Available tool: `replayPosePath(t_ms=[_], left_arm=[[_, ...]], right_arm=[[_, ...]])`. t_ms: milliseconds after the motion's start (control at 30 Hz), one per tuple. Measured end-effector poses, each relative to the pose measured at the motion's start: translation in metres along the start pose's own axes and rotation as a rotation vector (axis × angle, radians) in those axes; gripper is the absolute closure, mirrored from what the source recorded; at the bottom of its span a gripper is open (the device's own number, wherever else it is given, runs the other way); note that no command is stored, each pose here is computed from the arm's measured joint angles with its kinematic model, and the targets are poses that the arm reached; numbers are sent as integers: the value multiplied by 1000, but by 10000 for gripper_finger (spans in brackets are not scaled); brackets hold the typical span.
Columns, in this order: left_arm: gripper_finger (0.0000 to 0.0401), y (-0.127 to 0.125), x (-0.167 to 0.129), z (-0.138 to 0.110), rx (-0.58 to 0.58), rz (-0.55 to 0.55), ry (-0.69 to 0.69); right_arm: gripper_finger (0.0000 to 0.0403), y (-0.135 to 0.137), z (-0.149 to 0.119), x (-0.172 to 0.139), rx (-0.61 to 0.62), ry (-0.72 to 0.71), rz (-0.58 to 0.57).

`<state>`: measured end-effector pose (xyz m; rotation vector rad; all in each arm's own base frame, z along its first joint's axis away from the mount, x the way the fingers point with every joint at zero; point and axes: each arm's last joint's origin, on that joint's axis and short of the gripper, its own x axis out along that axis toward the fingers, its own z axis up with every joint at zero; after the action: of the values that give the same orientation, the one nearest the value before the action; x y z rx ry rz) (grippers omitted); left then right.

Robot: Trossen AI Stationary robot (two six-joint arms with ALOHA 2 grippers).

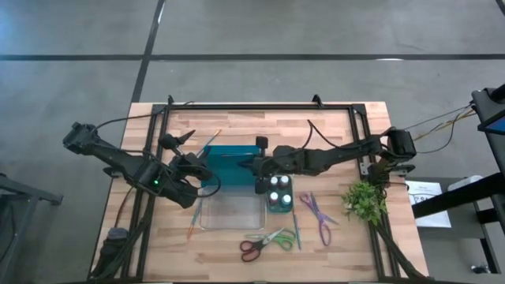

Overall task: Pick & Place Paint Supplies
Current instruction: Put the blue paint brush into the blue bin

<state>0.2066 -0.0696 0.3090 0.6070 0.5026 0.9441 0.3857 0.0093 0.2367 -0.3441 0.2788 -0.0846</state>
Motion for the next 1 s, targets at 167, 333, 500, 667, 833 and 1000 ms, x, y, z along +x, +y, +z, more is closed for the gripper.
replayPosePath(t_ms=[167,333,500,667,833,1000], left_arm=[[48,0,0,0,0,0,0],[48,0,0,0,-1,0,0],[48,0,0,0,-1,0,0],[48,0,0,0,-1,0,0],[48,0,0,0,-1,0,0],[48,0,0,0,1,-11,4]], right_arm=[[394,-4,-2,0,22,23,-56],[393,-10,-7,2,77,67,-57],[352,-20,-6,3,116,71,-80],[272,-22,0,4,119,58,-85],[214,-23,5,4,141,67,-80],[197,-11,22,-12,256,144,-27]])
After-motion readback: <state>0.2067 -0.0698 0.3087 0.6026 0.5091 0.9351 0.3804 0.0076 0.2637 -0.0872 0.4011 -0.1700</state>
